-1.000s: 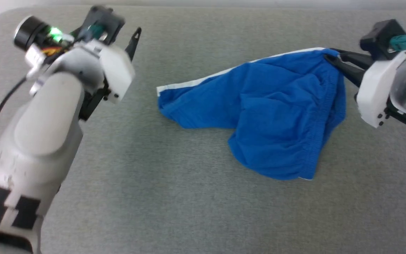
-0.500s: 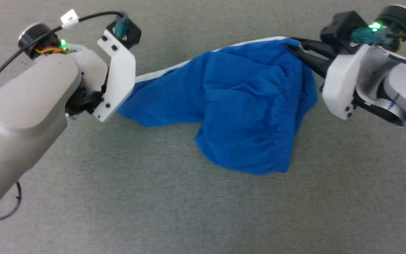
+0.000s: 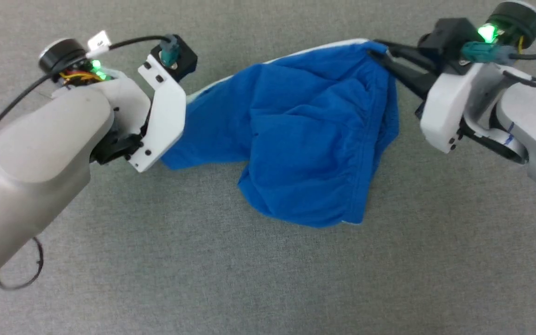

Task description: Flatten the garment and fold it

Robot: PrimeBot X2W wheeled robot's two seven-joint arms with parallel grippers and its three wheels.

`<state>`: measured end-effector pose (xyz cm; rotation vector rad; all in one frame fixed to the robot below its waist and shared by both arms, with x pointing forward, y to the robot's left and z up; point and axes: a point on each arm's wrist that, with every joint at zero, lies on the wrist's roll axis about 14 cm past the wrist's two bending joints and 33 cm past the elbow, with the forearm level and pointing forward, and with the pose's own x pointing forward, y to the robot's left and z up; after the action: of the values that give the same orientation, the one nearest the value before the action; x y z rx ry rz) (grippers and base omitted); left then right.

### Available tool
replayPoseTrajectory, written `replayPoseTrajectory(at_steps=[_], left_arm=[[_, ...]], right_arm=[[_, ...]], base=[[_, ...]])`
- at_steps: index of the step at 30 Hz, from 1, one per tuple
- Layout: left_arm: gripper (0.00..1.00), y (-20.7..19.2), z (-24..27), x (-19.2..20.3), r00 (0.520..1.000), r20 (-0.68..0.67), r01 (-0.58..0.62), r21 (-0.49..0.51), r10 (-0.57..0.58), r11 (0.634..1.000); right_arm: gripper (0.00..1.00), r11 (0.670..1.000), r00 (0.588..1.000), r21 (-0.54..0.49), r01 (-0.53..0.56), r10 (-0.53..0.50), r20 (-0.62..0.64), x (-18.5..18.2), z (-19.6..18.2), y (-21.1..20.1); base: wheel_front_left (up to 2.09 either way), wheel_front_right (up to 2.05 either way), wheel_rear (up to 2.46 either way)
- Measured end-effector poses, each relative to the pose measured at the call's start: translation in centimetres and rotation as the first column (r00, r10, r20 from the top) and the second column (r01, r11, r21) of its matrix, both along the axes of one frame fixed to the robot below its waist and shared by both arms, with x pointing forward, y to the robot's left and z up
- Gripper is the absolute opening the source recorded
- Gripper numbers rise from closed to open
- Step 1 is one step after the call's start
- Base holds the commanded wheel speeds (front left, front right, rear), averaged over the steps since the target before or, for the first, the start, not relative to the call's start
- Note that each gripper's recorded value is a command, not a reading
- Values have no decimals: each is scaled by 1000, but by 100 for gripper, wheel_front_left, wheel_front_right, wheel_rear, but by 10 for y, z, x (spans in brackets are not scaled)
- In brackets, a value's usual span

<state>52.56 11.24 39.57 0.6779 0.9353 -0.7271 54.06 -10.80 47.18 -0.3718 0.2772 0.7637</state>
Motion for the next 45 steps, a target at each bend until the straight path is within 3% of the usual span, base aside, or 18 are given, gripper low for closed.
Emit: replayPoseTrajectory(at_steps=[4, 8, 13, 22, 27, 29, 33, 37, 42, 45], left_arm=[[0, -16, 38, 17, 983, 180, 45, -133, -21, 990], [0, -12, 104, 41, 912, 411, 85, -209, 9, 974], [0, -3, 205, 63, 745, 659, 132, -293, 100, 947], [0, 2, 361, 93, 345, 916, 234, -297, 206, 926], [0, 3, 412, 113, 196, 944, 273, -312, 265, 910], [0, -1, 423, 123, 158, 945, 295, -322, 287, 900], [0, -6, 420, 146, 130, 941, 309, -337, 311, 889], [0, -3, 398, 171, 139, 931, 293, -363, 337, 884], [0, 7, 344, 200, 200, 911, 240, -402, 360, 884], [0, 14, 292, 209, 288, 875, 185, -449, 388, 874]], right_arm=[[0, 999, 995, 33, 14, -18, 103, 4, 29, -8], [0, 998, 979, 58, 35, -46, 199, 8, 69, -15], [0, 994, 929, 100, 44, -78, 361, 19, 144, -19], [0, 995, 753, 92, 48, -96, 650, 61, 276, -19], [0, 995, 640, 65, 74, -97, 762, 90, 325, -20], [0, 995, 608, 60, 82, -98, 788, 102, 334, -20], [0, 994, 591, 46, 98, -95, 801, 127, 328, -18], [0, 994, 592, 12, 105, -72, 803, 150, 310, -11], [0, 996, 651, -1, 89, -57, 757, 174, 260, -1], [0, 998, 710, 13, 60, -52, 702, 178, 219, 8]], base=[[0, 0, 0], [0, 0, 0], [0, 0, 0], [0, 0, 0], [0, 0, 0], [0, 0, 0], [0, 0, 0], [0, 0, 0], [0, 0, 0], [0, 0, 0]])
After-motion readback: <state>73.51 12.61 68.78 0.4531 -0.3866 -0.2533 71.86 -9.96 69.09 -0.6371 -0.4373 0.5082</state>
